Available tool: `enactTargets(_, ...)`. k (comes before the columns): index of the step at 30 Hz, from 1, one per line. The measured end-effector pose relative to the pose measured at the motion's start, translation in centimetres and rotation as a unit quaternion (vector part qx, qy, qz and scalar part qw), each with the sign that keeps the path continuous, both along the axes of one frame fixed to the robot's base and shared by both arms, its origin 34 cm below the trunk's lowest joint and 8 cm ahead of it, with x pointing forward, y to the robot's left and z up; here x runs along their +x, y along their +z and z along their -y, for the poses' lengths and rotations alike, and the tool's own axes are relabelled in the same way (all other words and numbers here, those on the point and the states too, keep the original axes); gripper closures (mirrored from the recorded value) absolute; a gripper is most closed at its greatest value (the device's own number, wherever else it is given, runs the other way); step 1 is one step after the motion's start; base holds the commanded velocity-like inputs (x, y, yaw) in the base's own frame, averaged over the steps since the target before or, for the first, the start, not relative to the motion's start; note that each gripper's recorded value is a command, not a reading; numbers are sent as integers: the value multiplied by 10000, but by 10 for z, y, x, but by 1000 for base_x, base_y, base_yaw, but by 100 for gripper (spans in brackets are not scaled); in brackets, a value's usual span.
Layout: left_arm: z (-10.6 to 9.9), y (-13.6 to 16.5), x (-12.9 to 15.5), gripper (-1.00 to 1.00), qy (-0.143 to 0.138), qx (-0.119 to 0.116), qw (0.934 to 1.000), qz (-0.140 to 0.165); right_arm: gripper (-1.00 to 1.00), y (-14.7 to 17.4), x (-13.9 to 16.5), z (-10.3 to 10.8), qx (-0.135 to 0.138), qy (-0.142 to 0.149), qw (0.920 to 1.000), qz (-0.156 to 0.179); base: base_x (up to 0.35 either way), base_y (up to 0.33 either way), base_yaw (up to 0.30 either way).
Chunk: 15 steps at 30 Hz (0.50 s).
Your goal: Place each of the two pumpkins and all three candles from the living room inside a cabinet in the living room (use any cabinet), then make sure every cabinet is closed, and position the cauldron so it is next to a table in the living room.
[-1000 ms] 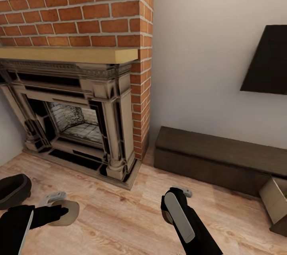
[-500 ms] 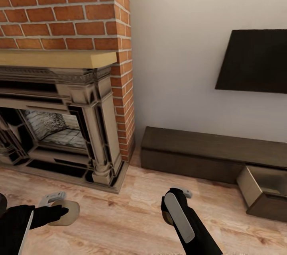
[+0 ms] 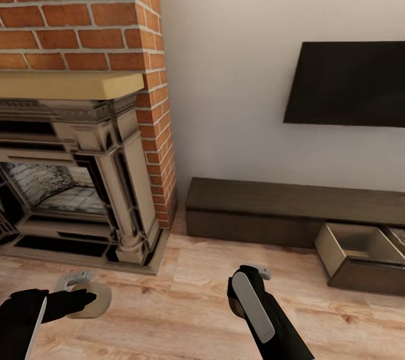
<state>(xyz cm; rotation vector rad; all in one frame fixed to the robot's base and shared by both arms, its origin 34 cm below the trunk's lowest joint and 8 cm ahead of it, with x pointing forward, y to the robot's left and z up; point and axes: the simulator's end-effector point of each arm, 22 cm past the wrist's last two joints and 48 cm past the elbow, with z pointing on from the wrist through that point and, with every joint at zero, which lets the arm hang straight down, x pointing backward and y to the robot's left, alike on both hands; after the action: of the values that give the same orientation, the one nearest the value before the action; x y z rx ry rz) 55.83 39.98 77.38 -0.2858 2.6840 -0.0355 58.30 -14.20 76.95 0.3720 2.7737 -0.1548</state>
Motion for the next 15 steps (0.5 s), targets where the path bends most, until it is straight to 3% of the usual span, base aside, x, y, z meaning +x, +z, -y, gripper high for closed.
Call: enactTargets(15, -3, 15, -1, 100, 6, 36, 10000, -14, 100, 11, -3, 0, 4, -1, 10000, -62, 0, 0, -245)
